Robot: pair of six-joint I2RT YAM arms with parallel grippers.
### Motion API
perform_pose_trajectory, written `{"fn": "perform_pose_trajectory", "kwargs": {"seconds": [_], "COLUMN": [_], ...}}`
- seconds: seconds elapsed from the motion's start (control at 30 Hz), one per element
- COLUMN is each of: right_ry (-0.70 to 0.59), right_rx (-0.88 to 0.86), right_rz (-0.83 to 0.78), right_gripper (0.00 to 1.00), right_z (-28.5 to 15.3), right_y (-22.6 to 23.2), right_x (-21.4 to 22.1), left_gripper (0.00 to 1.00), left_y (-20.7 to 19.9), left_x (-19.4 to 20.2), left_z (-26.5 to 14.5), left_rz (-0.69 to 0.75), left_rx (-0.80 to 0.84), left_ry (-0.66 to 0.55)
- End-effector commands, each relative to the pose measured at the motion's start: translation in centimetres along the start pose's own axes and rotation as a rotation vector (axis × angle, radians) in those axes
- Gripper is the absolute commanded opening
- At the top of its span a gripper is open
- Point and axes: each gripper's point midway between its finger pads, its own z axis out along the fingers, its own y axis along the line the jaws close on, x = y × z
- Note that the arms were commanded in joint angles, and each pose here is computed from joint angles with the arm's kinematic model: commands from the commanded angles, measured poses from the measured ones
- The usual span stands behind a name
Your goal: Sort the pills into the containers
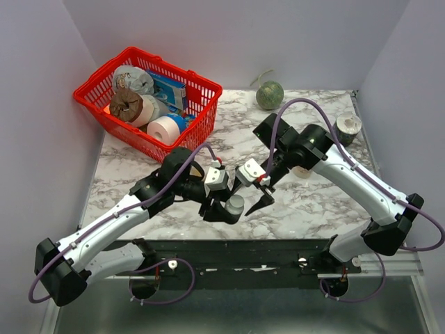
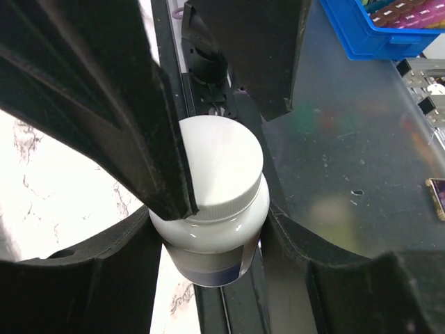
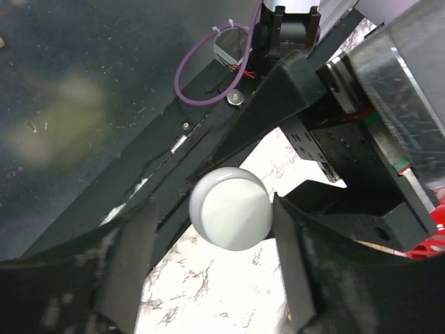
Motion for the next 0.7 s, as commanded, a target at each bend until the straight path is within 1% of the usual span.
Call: {"fn": "perform_pose_trajectory", "kwargs": {"seconds": [0.0, 0.07, 0.1, 0.13, 0.17, 0.2, 0.23, 0.27, 0.3, 0.33, 0.37, 0.4, 0.43, 0.47, 0.5, 0.53, 0.57, 0.6, 0.67], "right_ry": [0.008, 0.02, 0.027, 0.04, 0.044, 0.055, 0.077, 0.079, 0.085, 0.116, 0.101, 0.11, 0.146, 0.127, 0.131, 0.144, 0.098, 0.071, -0.012], "right_rx": [-0.042, -0.021, -0.013, 0.005, 0.028, 0.038, 0.073, 0.106, 0.126, 0.15, 0.211, 0.246, 0.332, 0.406, 0.464, 0.535, 0.599, 0.6, 0.606], "right_rz": [0.126, 0.154, 0.173, 0.172, 0.186, 0.213, 0.225, 0.258, 0.284, 0.336, 0.406, 0.461, 0.521, 0.63, 0.685, 0.743, 0.852, 0.897, 0.974], "right_gripper": [0.62, 0.57, 0.52, 0.5, 0.47, 0.42, 0.39, 0.37, 0.33, 0.31, 0.29, 0.24, 0.24, 0.21, 0.18, 0.16, 0.15, 0.12, 0.11], "right_z": [0.8, 0.9, 1.0, 0.8, 0.9, 1.1, 0.8, 0.8, 0.8, 1.0, 0.9, 1.1, 0.7, 0.7, 0.3, -0.3, -1.1, -1.3, -1.8], "right_y": [1.0, 0.7, 0.7, 0.7, 0.4, 0.4, 0.3, -0.2, -0.4, -0.4, -1.2, -1.5, -2.4, -3.3, -4.0, -4.8, -5.7, -6.0, -6.8], "right_x": [0.8, 1.1, 1.6, 1.7, 1.9, 2.5, 2.8, 3.0, 3.2, 4.6, 4.5, 5.2, 6.5, 7.7, 8.6, 9.8, 10.6, 10.8, 10.5], "left_gripper": [0.0, 0.0, 0.0, 0.0, 0.0, 0.0, 0.0, 0.0, 0.0, 0.0, 0.0, 0.0, 0.0, 0.0, 0.0, 0.0, 0.0, 0.0, 0.0], "left_y": [0.6, 0.9, 1.4, 1.6, 1.6, 1.8, 2.5, 2.6, 3.2, 4.7, 5.2, 5.9, 6.8, 8.1, 8.6, 9.3, 9.8, 10.2, 10.6], "left_x": [-2.0, -2.2, -2.5, -2.3, -2.7, -3.5, -3.2, -3.8, -4.5, -4.4, -5.5, -6.1, -6.3, -6.8, -7.5, -7.2, -7.5, -7.7, -7.4], "left_z": [-0.4, -0.7, -0.8, -0.9, -1.2, -1.4, -1.6, -2.1, -2.5, -3.3, -4.4, -5.2, -6.2, -8.2, -9.1, -9.9, -10.7, -11.0, -10.2], "left_rz": [0.083, 0.093, 0.107, 0.091, 0.103, 0.124, 0.114, 0.119, 0.149, 0.114, 0.138, 0.151, 0.144, 0.144, 0.164, 0.153, 0.158, 0.163, 0.166], "left_rx": [-0.04, -0.08, -0.114, -0.135, -0.157, -0.178, -0.231, -0.268, -0.319, -0.431, -0.503, -0.576, -0.656, -0.795, -0.854, -0.917, -0.97, -0.995, -0.979], "left_ry": [-0.039, -0.049, -0.06, -0.065, -0.083, -0.113, -0.121, -0.148, -0.174, -0.189, -0.233, -0.255, -0.274, -0.307, -0.344, -0.362, -0.381, -0.39, -0.366]}}
